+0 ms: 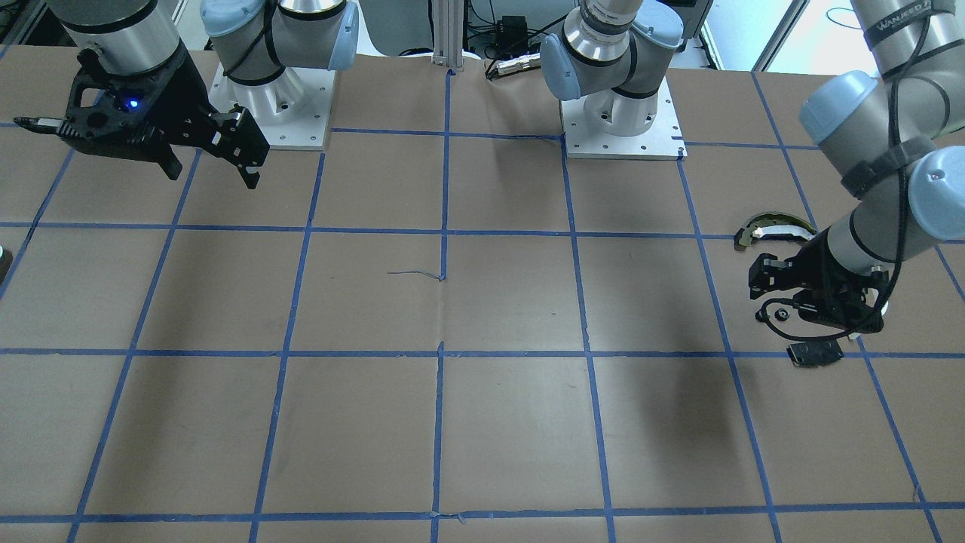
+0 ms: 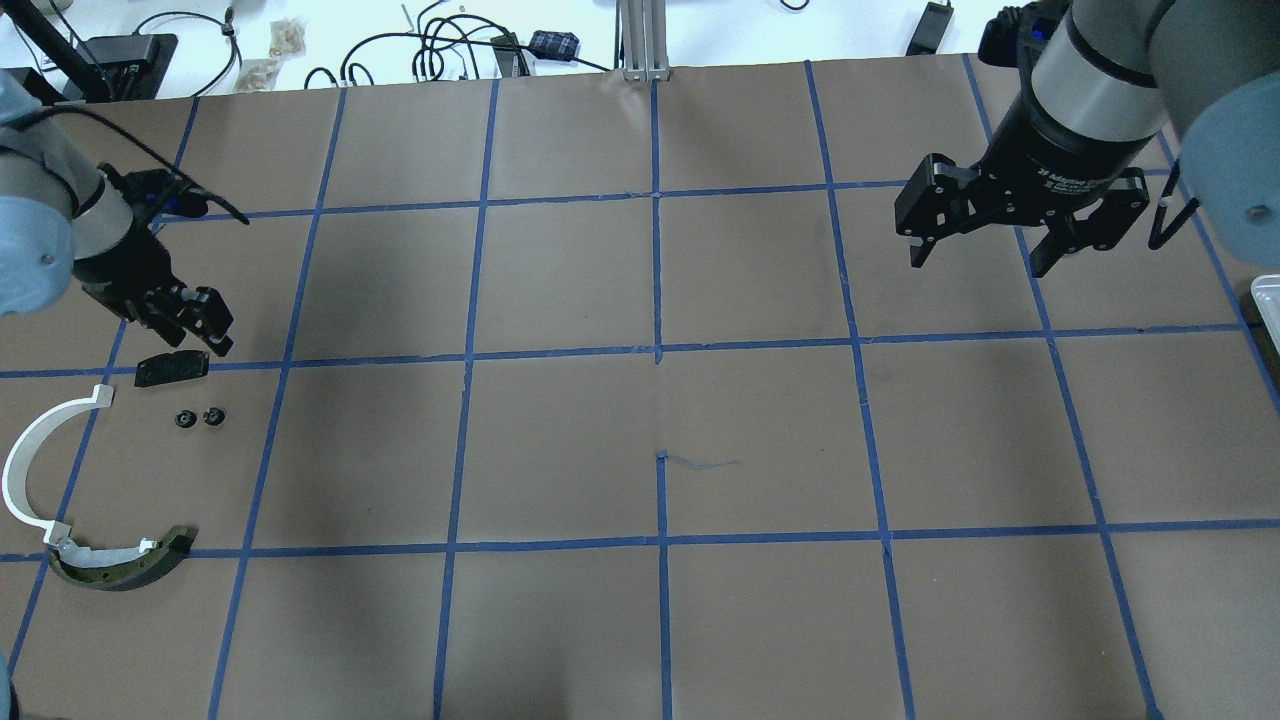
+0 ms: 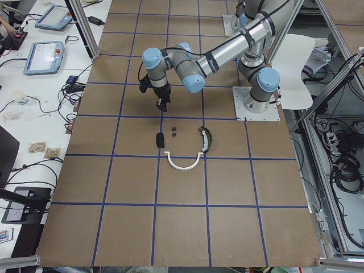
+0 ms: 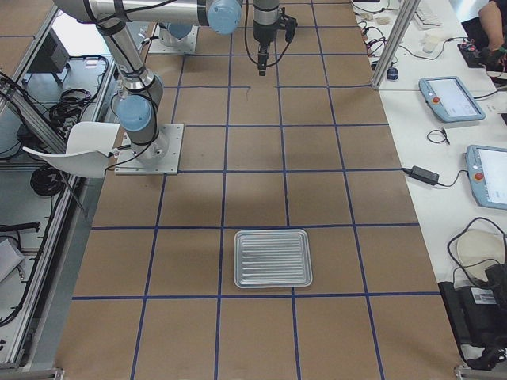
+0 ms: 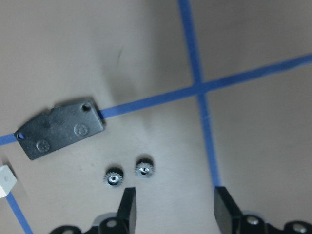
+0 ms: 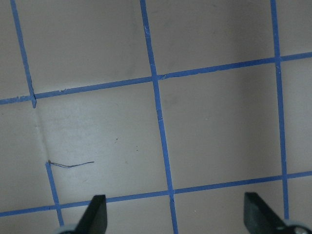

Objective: Place bearing gear from tray to pile

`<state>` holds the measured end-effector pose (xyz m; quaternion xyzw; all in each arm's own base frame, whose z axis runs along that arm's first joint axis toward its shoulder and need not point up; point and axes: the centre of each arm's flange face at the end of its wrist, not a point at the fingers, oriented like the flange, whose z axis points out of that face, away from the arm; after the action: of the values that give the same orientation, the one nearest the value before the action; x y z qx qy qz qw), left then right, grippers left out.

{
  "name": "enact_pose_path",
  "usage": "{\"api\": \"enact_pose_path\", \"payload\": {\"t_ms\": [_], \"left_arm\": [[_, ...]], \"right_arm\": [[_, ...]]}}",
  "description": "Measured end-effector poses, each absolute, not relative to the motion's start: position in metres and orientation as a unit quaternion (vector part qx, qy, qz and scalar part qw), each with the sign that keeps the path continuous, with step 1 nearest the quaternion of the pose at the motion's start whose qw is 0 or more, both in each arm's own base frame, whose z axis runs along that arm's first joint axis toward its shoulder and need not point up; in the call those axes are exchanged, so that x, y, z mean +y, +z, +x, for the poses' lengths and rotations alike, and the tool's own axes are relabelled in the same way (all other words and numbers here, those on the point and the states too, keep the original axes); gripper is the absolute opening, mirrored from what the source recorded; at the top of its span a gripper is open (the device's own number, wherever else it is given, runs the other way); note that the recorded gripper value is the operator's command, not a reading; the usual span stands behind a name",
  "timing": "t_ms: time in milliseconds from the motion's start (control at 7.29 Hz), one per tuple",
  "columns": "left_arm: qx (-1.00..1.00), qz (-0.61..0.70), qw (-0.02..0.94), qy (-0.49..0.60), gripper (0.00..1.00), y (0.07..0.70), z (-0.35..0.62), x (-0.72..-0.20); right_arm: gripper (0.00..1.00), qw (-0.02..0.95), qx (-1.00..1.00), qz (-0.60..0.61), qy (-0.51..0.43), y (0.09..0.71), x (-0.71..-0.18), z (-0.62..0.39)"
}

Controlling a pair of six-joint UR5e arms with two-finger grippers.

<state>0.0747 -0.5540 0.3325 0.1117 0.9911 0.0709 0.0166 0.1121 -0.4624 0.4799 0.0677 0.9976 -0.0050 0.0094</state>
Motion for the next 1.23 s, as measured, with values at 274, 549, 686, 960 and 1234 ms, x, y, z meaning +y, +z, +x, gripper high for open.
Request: {"api": "enact_pose_path", "payload": {"t_ms": [274, 549, 686, 960, 1234], "left_arm": [[0.992, 0.111, 0.032, 0.045, 0.96, 0.421, -0.022, -0.557], [0.995, 0.103, 0.013, -0.009, 1.00, 0.484, -0.087, -0.542], [0.995, 0.097, -0.003, -0.029, 1.00, 0.506, -0.105, -0.530], [0.995, 0.089, -0.008, -0.038, 1.00, 0.524, -0.112, -0.511], [0.997, 0.066, -0.008, -0.029, 1.00, 0.524, -0.115, -0.505]], "right_arm": [[1.00, 0.010, 0.998, 0.067, -0.006, 0.480, -0.462, 0.113], [1.00, 0.012, 0.998, 0.067, -0.006, 0.481, -0.462, 0.113], [1.00, 0.011, 0.998, 0.067, -0.006, 0.480, -0.462, 0.113], [1.00, 0.011, 0.998, 0.066, -0.006, 0.480, -0.462, 0.113], [1.00, 0.013, 0.998, 0.068, -0.006, 0.480, -0.463, 0.113]]}}
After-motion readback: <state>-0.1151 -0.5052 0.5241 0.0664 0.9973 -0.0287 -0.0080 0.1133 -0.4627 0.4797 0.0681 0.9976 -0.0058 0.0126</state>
